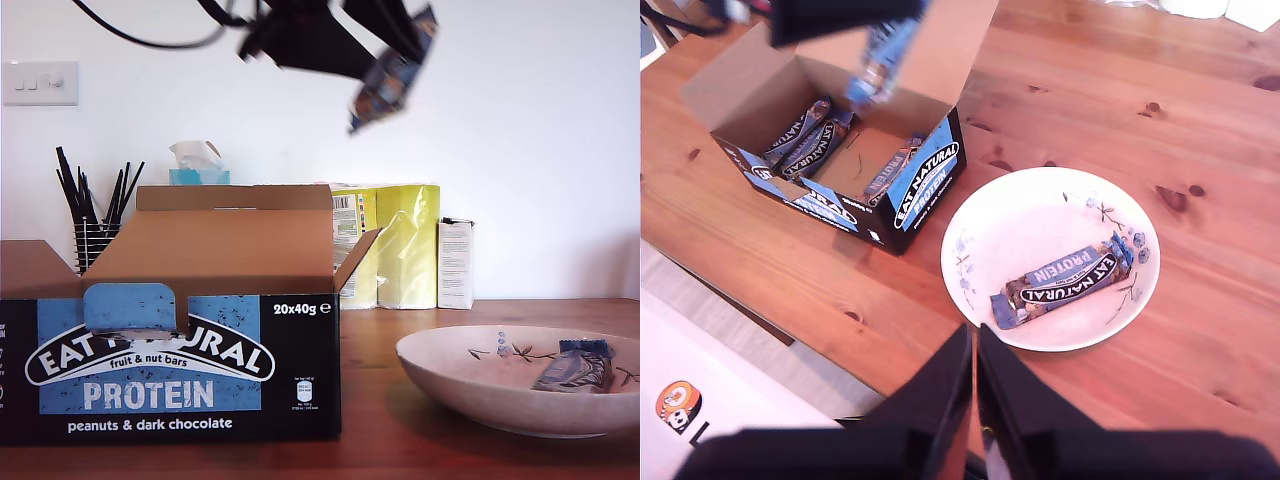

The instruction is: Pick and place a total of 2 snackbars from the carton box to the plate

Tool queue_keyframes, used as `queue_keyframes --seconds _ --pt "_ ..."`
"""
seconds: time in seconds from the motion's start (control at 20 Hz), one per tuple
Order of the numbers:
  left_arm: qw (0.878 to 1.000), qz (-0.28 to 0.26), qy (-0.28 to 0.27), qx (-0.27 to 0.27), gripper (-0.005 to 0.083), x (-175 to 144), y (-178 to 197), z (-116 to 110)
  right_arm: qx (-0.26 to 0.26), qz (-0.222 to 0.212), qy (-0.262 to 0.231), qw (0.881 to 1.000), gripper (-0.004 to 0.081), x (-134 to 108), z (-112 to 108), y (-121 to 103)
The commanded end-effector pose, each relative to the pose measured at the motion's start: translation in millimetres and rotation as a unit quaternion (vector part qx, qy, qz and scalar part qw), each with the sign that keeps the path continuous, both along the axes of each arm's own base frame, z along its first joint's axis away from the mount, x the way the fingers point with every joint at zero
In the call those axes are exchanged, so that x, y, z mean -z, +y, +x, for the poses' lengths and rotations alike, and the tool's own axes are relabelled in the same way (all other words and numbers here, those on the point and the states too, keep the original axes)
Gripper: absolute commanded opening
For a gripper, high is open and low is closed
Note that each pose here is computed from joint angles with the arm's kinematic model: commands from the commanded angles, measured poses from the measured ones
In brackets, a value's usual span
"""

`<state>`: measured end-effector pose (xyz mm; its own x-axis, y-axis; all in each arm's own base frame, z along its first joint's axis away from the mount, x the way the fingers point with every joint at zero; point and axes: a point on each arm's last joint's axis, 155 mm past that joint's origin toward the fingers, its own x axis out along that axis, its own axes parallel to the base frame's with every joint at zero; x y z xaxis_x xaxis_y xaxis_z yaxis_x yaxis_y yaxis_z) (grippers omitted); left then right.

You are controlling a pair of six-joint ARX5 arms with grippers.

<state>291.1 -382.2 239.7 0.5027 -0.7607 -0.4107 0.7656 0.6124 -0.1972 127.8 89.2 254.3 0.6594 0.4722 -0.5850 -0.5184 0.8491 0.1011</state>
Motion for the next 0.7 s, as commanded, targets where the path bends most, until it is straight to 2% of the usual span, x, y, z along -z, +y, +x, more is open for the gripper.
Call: queue_keyframes --seconds 0.0,0.25,0.5,0.65 --pt "1.000 0.009 -0.005 0.019 0.0199 7.3 -17.2 -3.0 0.002 0.007 -0.001 1.000 -0.0013 -0.8 -2.8 -0.2" --pt "0.997 0.045 -0.011 0.058 0.0200 28.7 -65.1 -1.0 0.003 0.008 0.001 1.000 -0.0013 0.1 -4.5 -0.8" --pt "0.989 0.127 0.034 0.067 0.0200 76.8 -94.9 14.2 0.003 0.007 0.001 1.000 -0.0013 0.0 -4.5 -0.7" --pt "0.978 0.190 0.065 0.060 0.0200 114.5 -98.0 23.9 0.002 0.007 0.000 1.000 -0.0013 -0.1 -4.3 -0.8"
